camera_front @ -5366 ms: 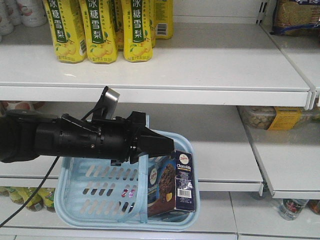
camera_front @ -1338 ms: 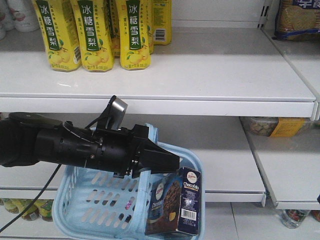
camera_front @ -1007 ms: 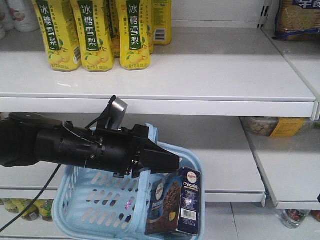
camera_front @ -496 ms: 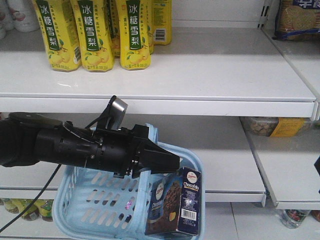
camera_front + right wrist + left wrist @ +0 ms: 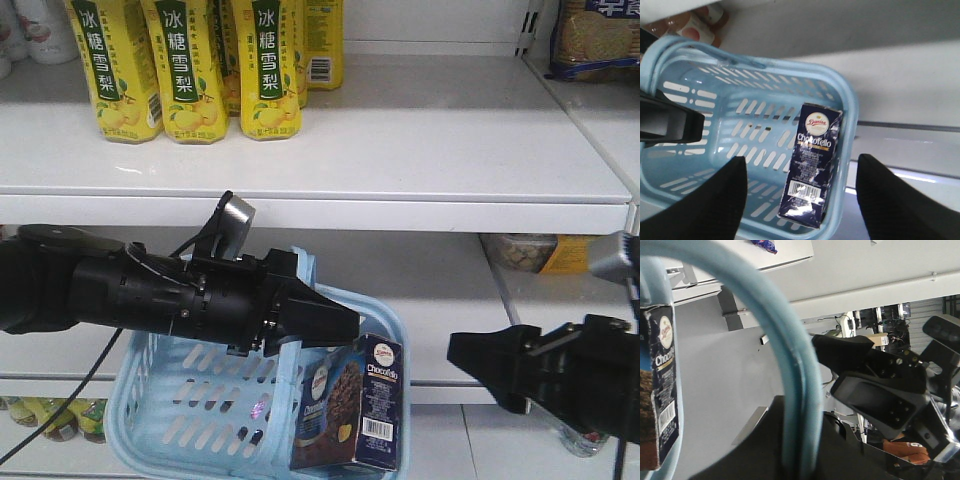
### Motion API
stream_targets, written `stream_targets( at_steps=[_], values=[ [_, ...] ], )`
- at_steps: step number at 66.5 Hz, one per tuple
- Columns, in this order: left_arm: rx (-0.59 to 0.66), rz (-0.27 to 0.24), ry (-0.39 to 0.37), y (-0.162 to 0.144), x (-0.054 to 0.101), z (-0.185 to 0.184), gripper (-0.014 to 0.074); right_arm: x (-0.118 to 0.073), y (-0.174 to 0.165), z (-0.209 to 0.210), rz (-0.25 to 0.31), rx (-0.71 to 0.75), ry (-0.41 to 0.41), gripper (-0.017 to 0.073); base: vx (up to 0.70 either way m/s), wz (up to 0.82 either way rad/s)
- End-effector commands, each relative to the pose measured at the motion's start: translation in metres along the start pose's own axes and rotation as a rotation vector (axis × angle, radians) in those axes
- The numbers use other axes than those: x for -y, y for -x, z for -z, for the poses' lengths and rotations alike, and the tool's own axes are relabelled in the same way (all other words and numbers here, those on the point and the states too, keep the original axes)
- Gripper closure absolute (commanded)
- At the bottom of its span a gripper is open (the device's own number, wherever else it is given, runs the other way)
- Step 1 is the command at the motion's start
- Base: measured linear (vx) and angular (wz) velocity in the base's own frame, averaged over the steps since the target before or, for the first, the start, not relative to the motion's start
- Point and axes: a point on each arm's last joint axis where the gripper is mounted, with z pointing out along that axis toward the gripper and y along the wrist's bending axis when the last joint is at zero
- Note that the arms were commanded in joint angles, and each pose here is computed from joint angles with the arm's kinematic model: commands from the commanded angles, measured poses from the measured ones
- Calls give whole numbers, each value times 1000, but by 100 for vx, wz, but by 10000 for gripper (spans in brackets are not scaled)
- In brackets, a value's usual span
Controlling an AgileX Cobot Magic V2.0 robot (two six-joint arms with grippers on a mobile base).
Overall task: Left arm holds basket, right arm returns cookies
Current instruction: 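Reach the right gripper into the basket and grasp the Chocofello box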
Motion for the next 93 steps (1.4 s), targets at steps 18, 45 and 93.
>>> stream_targets(
  at_steps=[18,45,93],
  values=[
    [155,-19,-132,17,32,12,596,-11,12,-42,-2,-115,36,18,0,0],
    [155,-19,-132,17,32,12,596,-8,6,-74,-34,-224,94,14,0,0],
    [155,-19,-132,17,32,12,596,3,-4,-105,-48,-314,97,28,0,0]
  ],
)
